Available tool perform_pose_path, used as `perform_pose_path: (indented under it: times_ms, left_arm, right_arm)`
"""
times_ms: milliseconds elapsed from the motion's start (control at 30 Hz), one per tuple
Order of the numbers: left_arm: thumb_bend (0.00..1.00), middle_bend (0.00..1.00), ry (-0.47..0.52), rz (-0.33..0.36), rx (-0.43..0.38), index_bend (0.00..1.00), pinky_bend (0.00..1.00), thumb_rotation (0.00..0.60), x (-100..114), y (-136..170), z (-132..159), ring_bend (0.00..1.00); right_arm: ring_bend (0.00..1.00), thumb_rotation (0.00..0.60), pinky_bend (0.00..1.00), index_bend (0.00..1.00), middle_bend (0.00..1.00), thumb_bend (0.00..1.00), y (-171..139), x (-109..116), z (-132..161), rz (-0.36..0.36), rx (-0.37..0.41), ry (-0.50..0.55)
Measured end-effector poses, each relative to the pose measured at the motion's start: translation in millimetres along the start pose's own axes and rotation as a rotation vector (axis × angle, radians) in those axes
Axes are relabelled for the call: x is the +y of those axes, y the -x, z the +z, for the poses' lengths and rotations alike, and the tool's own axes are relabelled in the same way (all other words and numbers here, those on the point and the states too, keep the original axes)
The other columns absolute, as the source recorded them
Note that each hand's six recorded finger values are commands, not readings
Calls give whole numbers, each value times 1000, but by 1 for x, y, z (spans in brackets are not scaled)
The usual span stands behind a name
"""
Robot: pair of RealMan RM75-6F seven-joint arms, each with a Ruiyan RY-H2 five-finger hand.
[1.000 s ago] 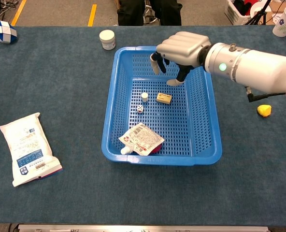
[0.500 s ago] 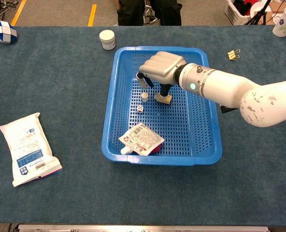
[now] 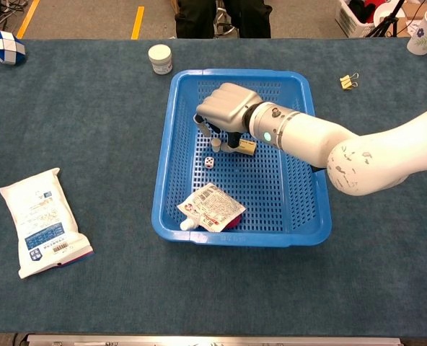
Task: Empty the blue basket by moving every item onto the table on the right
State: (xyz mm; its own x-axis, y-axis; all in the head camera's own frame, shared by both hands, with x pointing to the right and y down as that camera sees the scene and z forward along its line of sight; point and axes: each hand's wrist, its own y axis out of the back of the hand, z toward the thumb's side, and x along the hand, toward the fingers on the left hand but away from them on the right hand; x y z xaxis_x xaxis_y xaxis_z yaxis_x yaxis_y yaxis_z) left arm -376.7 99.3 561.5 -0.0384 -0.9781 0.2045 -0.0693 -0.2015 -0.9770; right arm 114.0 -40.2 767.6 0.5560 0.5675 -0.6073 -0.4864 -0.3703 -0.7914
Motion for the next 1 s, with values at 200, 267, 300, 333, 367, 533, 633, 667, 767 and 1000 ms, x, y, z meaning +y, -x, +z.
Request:
perform_pose_path:
  times_ms: [200,267,300,333,367,533,633,667,767,1000]
  left_arm:
    - [299,276,5,1,1,393,148,600,1,1,-1,260]
    - [298,276,5,4,2,393,145,600,2,1,-2,260]
    - [298,276,5,5,3,393,144,600,2,1,-2,259]
    - [299,276,5,6,4,393,142,600,3,1,-2,259]
    - [299,275,5,7,5,393,141,600,3,2,-3,259]
    - [299,275,5,9,10,392,141,600,3,2,-4,260]
    - [299,275,6,11,11,392,141,600,3,2,-5,260]
    - [299,275,6,11,12,393,141,600,4,2,-5,259]
    - [299,275,6,12,13,393,141,600,4,2,-5,259]
    - [299,275,12,14,9,393,141,600,3,0,-5,259]
  right_arm:
    - [379,600,503,429,489,260,4,-2,4,6,0,-14]
    - [379,600,503,429,489,273,5,-3,5,6,-2,-18]
    - [379,600,504,429,489,281,6,-3,5,7,-4,-18]
    - [379,600,507,429,489,292,6,-3,5,8,-5,-18]
    - [379,600,509,430,489,301,7,-3,6,9,-6,-20]
    - [379,600,515,442,495,314,10,-3,8,12,-8,-24]
    - [379,600,516,447,497,319,11,-4,9,17,-7,-27]
    - [379,600,517,447,497,320,11,-5,10,19,-6,-30]
    - [380,600,517,452,501,329,10,-6,11,23,-2,-37]
    - [400,600,532,491,528,343,9,-4,9,15,-5,-42]
